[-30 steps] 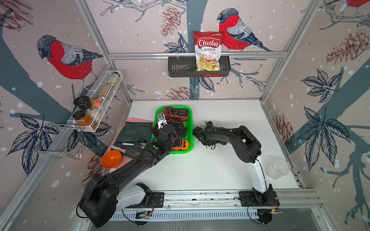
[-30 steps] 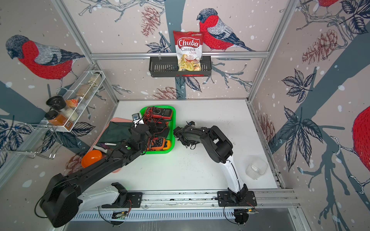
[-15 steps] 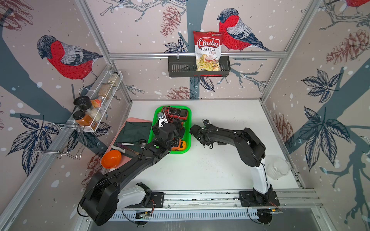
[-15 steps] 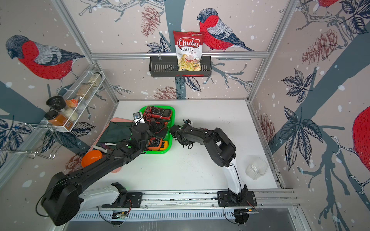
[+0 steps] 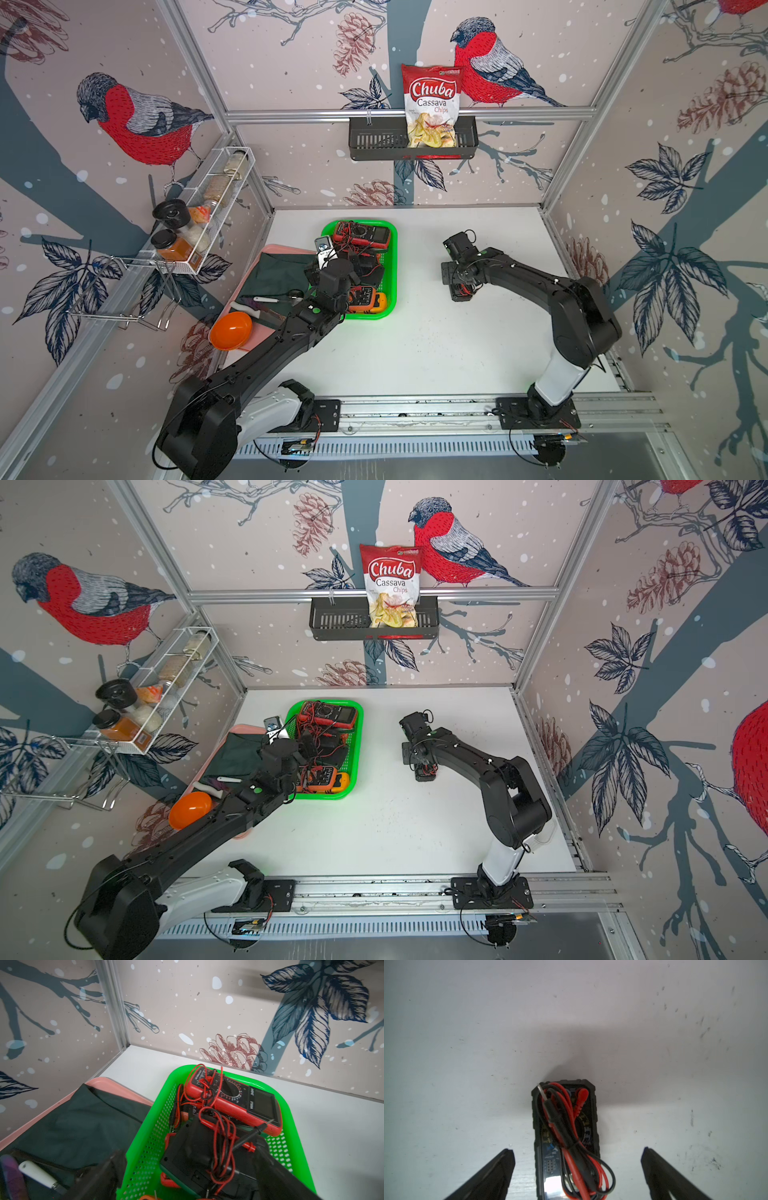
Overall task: Put the multimeter into the basket
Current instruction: Pick up the multimeter from the center of the board.
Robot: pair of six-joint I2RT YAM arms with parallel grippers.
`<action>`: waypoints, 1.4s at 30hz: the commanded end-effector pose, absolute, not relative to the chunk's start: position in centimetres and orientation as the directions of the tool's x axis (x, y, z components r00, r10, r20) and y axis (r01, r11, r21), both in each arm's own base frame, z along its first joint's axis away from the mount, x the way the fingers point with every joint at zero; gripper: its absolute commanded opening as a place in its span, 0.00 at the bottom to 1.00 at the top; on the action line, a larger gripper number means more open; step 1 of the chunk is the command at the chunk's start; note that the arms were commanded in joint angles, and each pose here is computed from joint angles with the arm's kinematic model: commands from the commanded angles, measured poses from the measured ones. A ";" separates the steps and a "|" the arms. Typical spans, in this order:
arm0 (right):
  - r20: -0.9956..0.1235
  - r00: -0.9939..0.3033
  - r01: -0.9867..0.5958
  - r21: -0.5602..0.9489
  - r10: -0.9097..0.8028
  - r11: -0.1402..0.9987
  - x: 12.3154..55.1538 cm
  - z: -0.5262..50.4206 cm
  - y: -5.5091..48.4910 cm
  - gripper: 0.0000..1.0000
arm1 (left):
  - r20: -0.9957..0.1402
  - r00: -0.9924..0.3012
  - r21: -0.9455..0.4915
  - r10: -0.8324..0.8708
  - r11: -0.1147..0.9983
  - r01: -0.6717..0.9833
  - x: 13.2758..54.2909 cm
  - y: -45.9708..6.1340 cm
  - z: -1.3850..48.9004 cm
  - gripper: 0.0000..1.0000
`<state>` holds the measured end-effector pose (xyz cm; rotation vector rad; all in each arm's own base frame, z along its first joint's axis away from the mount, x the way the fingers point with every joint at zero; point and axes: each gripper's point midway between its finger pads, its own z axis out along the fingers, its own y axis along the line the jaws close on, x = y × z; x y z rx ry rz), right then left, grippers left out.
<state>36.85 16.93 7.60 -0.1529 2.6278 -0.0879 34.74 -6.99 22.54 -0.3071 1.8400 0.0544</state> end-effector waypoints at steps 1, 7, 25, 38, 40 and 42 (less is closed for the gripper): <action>-0.492 -0.858 -0.196 0.050 -0.146 0.979 37.4 7.3 18.8 1.00 | -0.943 -0.249 -0.158 -0.222 0.955 -0.250 34.6 -5.7 22.3 0.98; -0.463 -0.875 -0.215 0.116 -0.139 0.970 37.9 5.4 18.2 1.00 | -0.913 -0.260 -0.243 -0.315 0.931 -0.274 34.8 -2.5 21.3 0.98; -0.433 -0.855 -0.289 -0.060 -0.286 0.956 38.1 2.9 19.1 0.55 | -0.821 -0.366 -0.387 -0.439 0.898 -0.210 37.4 -1.6 16.6 0.98; -0.624 -0.602 -0.533 -0.150 -0.498 0.833 38.1 13.4 30.0 0.38 | -0.754 -0.433 -0.502 -0.494 0.859 -0.105 37.6 -4.6 15.1 0.98; -0.645 -0.559 -0.571 -0.156 -0.520 0.806 37.8 14.7 31.9 0.38 | -0.744 -0.438 -0.520 -0.505 0.849 -0.095 37.7 -4.9 14.9 0.98; -0.665 -0.516 -0.607 -0.161 -0.540 0.779 37.3 16.0 33.9 0.38 | -0.735 -0.435 -0.543 -0.519 0.836 -0.080 37.7 -5.3 15.0 0.98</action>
